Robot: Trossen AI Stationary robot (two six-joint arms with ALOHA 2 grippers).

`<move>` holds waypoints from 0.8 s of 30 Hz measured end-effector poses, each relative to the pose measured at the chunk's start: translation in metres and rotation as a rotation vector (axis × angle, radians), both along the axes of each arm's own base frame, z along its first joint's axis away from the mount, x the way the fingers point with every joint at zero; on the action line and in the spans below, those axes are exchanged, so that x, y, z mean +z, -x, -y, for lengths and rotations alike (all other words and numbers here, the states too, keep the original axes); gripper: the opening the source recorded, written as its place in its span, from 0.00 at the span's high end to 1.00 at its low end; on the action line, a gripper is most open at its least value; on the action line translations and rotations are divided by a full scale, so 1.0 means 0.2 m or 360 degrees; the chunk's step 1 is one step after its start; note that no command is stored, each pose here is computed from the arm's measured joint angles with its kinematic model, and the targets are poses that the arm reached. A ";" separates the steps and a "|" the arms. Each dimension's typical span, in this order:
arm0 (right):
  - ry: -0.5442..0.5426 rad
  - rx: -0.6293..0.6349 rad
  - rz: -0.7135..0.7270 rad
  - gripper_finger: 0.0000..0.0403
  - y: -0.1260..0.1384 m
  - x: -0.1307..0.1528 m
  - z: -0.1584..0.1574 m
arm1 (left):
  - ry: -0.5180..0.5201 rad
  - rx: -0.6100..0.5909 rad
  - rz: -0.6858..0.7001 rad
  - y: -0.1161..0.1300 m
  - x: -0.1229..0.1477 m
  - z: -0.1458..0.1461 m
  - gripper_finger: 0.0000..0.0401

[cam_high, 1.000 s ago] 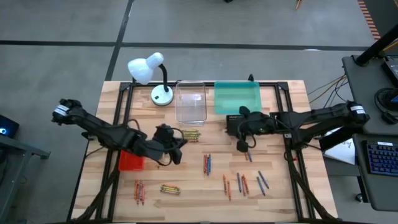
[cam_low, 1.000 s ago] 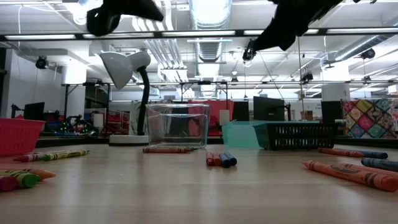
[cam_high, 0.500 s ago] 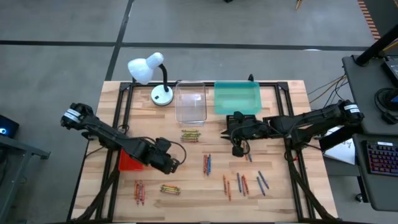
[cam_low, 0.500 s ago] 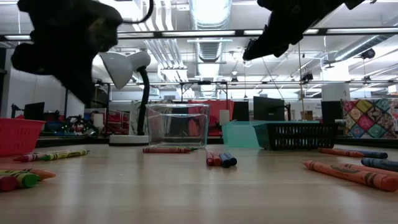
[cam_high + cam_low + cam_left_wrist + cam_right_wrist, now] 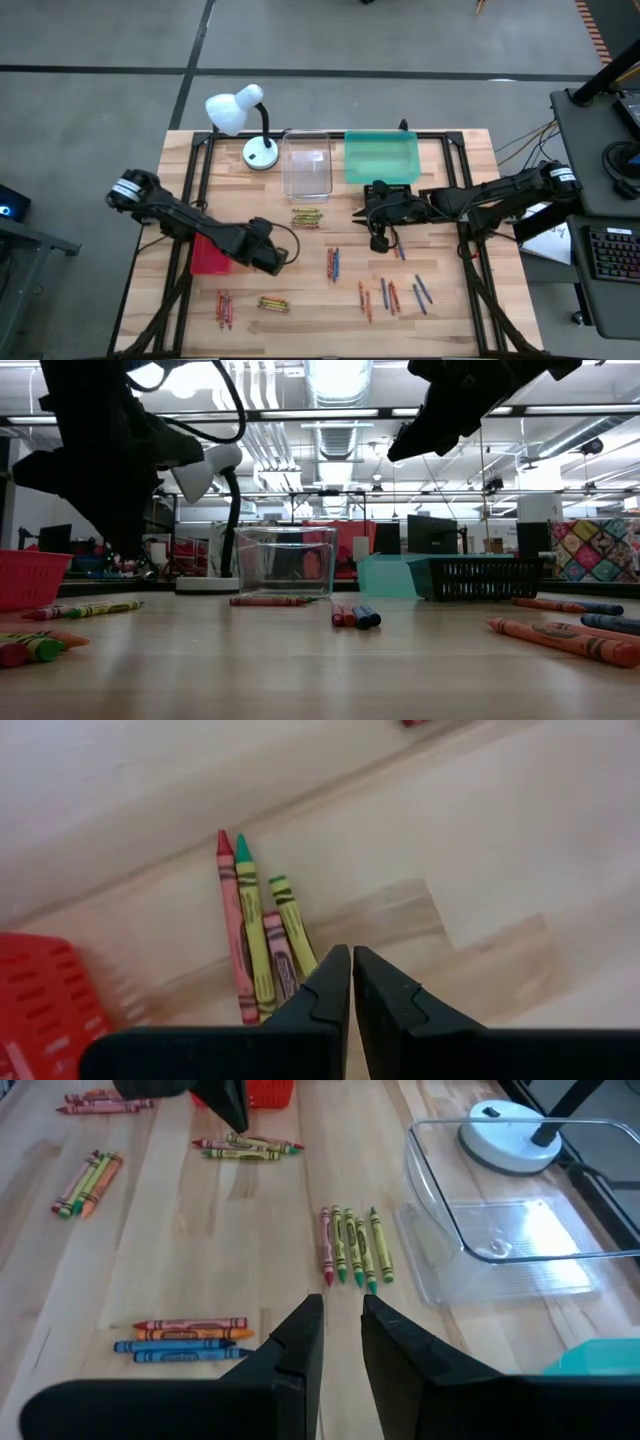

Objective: Sort crayons
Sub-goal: Put the green crayon into the orange bin

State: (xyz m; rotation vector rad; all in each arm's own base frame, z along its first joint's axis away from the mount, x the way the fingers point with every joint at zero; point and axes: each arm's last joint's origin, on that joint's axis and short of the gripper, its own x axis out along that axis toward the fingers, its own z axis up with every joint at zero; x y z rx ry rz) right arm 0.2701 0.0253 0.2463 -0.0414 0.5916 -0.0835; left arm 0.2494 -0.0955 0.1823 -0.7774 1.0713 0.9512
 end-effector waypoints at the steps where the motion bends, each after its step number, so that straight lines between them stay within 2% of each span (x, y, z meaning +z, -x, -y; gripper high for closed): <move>1: 0.0000 0.0001 0.0000 0.84 0.00 0.00 0.00 | -0.0006 0.0004 -0.0013 0.00 -0.01 0.00 1.00; 7: -0.0003 -0.0002 0.0001 0.84 0.00 0.00 0.00 | -0.0047 0.0012 -0.0116 -0.03 -0.10 0.00 1.00; 18: -0.0005 -0.0003 0.0014 0.84 0.00 0.01 0.00 | -0.0069 0.0010 -0.0164 -0.03 -0.12 0.00 1.00; 24: -0.0006 -0.0003 0.0021 0.84 0.00 0.01 0.00 | -0.0079 0.0015 -0.0184 -0.03 -0.14 -0.01 0.88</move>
